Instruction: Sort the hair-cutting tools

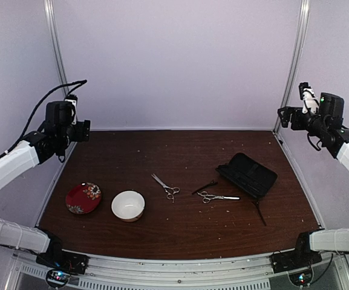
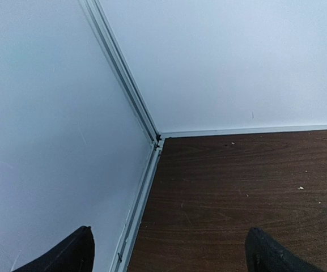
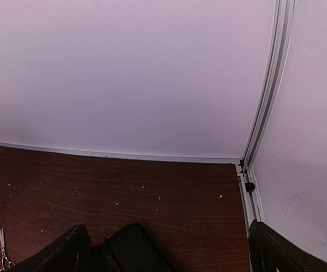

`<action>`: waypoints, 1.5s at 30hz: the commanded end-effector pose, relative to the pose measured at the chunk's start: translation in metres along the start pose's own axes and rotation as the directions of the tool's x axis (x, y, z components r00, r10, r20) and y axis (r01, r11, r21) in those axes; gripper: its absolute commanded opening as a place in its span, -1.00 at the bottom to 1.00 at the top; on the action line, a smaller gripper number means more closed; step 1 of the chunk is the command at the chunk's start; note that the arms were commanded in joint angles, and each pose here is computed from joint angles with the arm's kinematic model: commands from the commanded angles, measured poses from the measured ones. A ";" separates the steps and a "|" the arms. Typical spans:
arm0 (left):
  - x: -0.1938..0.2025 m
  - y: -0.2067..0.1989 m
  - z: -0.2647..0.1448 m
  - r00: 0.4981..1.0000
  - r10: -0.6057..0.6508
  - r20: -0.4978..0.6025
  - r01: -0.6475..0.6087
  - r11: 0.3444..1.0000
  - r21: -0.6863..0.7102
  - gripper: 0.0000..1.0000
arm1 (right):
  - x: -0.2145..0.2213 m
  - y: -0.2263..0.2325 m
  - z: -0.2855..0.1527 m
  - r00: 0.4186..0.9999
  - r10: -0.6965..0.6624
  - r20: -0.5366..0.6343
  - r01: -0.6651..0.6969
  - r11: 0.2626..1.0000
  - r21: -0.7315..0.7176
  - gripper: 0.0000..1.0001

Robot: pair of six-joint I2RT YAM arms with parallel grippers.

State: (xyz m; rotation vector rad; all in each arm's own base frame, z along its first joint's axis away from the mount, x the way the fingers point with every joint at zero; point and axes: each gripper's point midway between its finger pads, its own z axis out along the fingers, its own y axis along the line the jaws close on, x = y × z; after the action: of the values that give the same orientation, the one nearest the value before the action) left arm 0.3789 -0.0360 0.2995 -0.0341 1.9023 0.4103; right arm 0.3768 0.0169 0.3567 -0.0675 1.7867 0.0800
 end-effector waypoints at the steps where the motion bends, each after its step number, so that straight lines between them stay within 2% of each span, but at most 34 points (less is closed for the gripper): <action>1: -0.016 -0.012 0.005 0.995 -0.081 0.062 0.072 0.989 0.131 0.87 | 0.024 0.007 0.004 0.999 -0.031 -0.042 0.030 0.999 -0.023 1.00; 5: -0.020 -0.037 0.010 0.995 -0.079 0.056 0.062 0.964 0.259 0.71 | 0.055 0.020 0.004 0.985 -0.125 -0.122 0.113 0.988 -0.106 0.96; 10: -0.019 -0.094 0.007 0.999 -0.017 0.043 -0.004 0.895 0.446 0.56 | 0.100 0.049 0.001 0.933 -0.266 -0.244 0.197 0.942 -0.272 0.83; 14: -0.011 -0.141 0.006 1.000 -0.025 -0.011 0.027 0.817 0.576 0.46 | 0.141 0.080 -0.008 0.848 -0.442 -0.291 0.309 0.860 -0.406 0.71; 18: -0.002 -0.175 0.001 0.996 0.001 -0.093 0.062 0.738 0.672 0.40 | 0.177 0.111 -0.020 0.766 -0.569 -0.298 0.352 0.760 -0.546 0.62; 22: 0.003 -0.188 -0.003 0.991 0.017 -0.136 0.084 0.708 0.701 0.38 | 0.222 0.129 -0.033 0.643 -0.691 -0.329 0.365 0.654 -0.663 0.51; 26: 0.003 -0.194 -0.010 0.987 0.021 -0.156 0.100 0.681 0.725 0.38 | 0.252 0.136 -0.032 0.559 -0.743 -0.367 0.342 0.610 -0.715 0.41; 34: 0.000 -0.204 -0.020 0.982 0.012 -0.187 0.139 0.625 0.768 0.37 | 0.281 0.136 -0.004 0.444 -0.753 -0.486 0.292 0.634 -0.716 0.20; 38: -0.001 -0.207 -0.024 0.982 0.015 -0.186 0.138 0.615 0.776 0.37 | 0.292 0.141 0.002 0.418 -0.744 -0.521 0.240 0.643 -0.727 0.08; 41: -0.001 -0.209 -0.026 0.983 0.019 -0.185 0.135 0.610 0.780 0.38 | 0.297 0.141 0.004 0.404 -0.739 -0.540 0.225 0.652 -0.724 -0.15; 45: 0.001 -0.213 -0.027 0.982 0.026 -0.187 0.134 0.602 0.787 0.38 | 0.298 0.138 0.005 0.404 -0.728 -0.554 0.226 0.667 -0.710 -0.55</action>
State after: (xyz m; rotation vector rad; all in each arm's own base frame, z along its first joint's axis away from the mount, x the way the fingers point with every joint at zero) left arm 0.3987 -0.2336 0.2394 0.4798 2.1297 -0.5115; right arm 0.3039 0.1571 0.0637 -1.3094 2.5240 0.1389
